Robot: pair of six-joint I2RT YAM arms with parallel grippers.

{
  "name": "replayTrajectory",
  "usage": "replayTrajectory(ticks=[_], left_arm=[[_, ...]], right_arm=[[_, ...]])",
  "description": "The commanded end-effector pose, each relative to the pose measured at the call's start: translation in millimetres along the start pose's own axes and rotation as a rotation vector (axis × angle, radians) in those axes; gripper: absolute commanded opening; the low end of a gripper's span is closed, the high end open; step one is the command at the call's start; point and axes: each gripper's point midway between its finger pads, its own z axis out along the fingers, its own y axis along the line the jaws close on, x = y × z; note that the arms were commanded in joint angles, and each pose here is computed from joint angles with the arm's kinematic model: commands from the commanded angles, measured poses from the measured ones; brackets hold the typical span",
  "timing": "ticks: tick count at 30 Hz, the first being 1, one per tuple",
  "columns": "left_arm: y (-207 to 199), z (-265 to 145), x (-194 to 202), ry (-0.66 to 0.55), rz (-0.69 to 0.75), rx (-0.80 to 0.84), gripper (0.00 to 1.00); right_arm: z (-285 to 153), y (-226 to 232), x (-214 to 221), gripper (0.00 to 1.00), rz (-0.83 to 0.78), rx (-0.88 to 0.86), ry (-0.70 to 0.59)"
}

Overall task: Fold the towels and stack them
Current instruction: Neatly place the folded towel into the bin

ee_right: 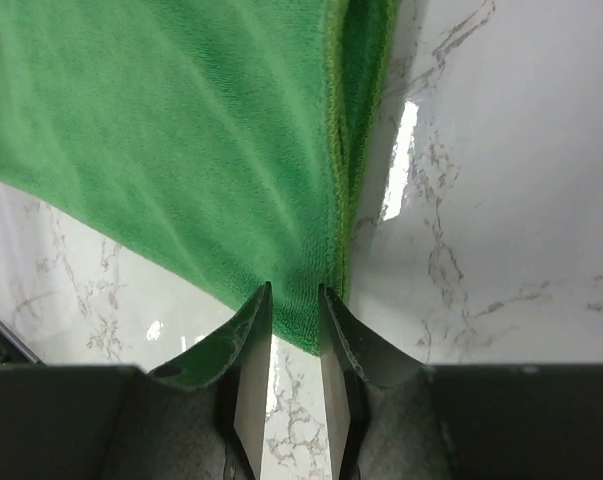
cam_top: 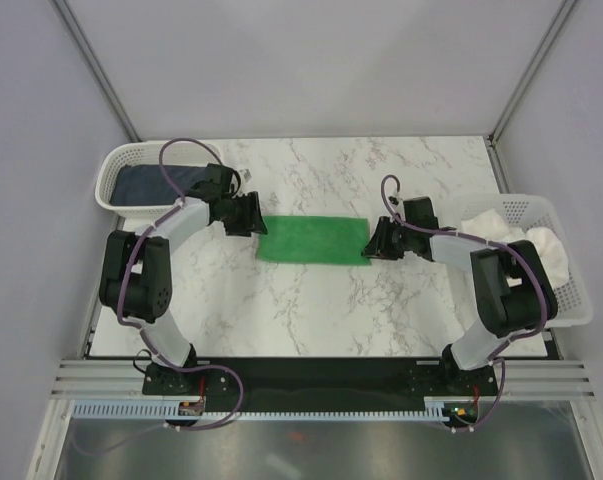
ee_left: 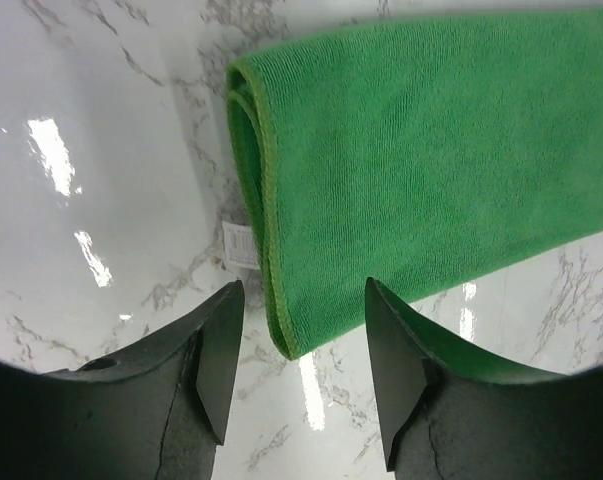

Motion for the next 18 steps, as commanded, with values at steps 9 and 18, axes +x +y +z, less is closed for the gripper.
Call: replayTrajectory(ticks=[9, 18], left_arm=[[8.2, 45.5, -0.5, 0.077, -0.07, 0.103, 0.6], [1.2, 65.2, 16.2, 0.12, -0.106, 0.117, 0.58]], right_arm=[[-86.4, 78.0, -82.2, 0.6, -0.158, -0.077, -0.286], [-118.2, 100.1, -101.4, 0.69, -0.186, -0.097, -0.38]])
